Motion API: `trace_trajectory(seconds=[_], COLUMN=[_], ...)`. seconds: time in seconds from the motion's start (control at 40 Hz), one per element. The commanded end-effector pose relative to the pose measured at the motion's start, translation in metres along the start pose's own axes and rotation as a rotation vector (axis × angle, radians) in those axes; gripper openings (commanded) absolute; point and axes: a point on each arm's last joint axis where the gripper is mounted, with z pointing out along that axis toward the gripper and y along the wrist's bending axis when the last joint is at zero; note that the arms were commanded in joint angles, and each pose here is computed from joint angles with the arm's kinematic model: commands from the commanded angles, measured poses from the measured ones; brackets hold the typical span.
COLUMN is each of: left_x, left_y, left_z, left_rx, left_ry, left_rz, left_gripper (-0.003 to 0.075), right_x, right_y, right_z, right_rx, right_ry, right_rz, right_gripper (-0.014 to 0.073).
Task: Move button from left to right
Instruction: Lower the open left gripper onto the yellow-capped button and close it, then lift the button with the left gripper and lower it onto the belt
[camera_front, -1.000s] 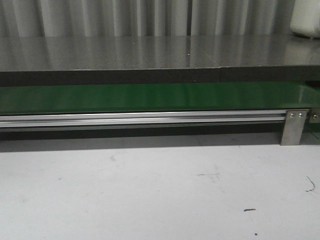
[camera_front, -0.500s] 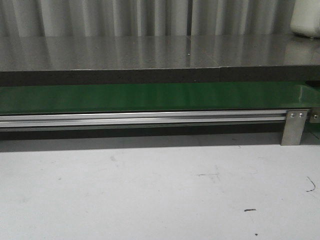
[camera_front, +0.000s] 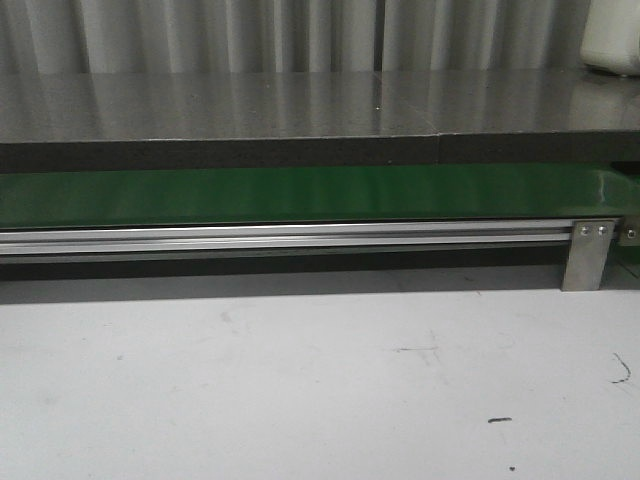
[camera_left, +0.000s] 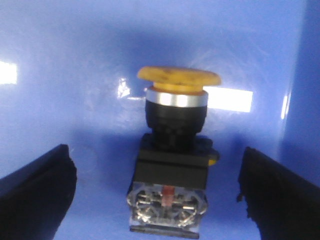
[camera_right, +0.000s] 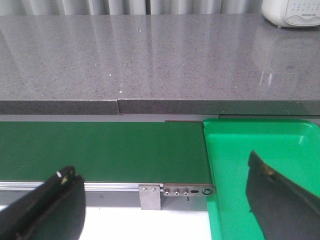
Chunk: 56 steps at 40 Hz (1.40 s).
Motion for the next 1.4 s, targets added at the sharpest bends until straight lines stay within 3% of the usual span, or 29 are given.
trace_trajectory(seconds=[0.0, 0.07, 0.12, 0.3, 0.38, 0.47, 0.72, 0.82, 1.12, 1.38], left_x=[-0.011, -0.011, -0.011, -0.011, -0.012, -0.017, -0.046, -0.058, -0.077, -0.077], left_y=[0.002, 0.002, 0.002, 0.003, 0.003, 0.005, 0.010, 0.001, -0.055, -0.117], left_z=[-0.022, -0.021, -0.021, -0.022, -0.023, -0.029, -0.086, -0.112, -0.151, -0.150], left_rx=[-0.030, -0.028, -0.027, -0.032, -0.034, -0.040, -0.092, -0.090, -0.022, 0.084], left_ry=[-0.081, -0.080, -0.078, -0.080, -0.082, -0.097, -0.240, -0.277, -0.320, -0.194], left_rz=[-0.003, -0.004, -0.004, 0.000, 0.001, 0.004, -0.060, -0.050, -0.054, -0.030], left_gripper=[0.0619, 0.0591, 0.0527, 0.0188, 0.0078, -0.0011, -0.0021, -0.0021, -0.0021, -0.0020], right_x=[-0.017, -0.017, -0.017, -0.017, -0.017, -0.017, -0.017, -0.017, -0.017, -0.017], right_y=[0.000, 0.000, 0.000, 0.000, 0.000, 0.000, 0.000, 0.000, 0.000, 0.000], right_z=[-0.002, -0.002, -0.002, -0.002, -0.002, -0.002, -0.002, -0.002, -0.002, -0.002], right_rx=[0.009, 0.009, 0.009, 0.009, 0.009, 0.009, 0.009, 0.009, 0.009, 0.009], right_ry=[-0.097, -0.097, -0.097, -0.097, -0.097, -0.097, -0.097, -0.097, -0.097, -0.097], right_rz=[-0.012, -0.012, -0.012, -0.012, -0.012, -0.012, -0.012, -0.012, -0.012, -0.012], right_gripper=[0.0663, 0.0663, 0.0663, 0.0663, 0.0663, 0.0663, 0.0663, 0.0663, 0.0663, 0.0663])
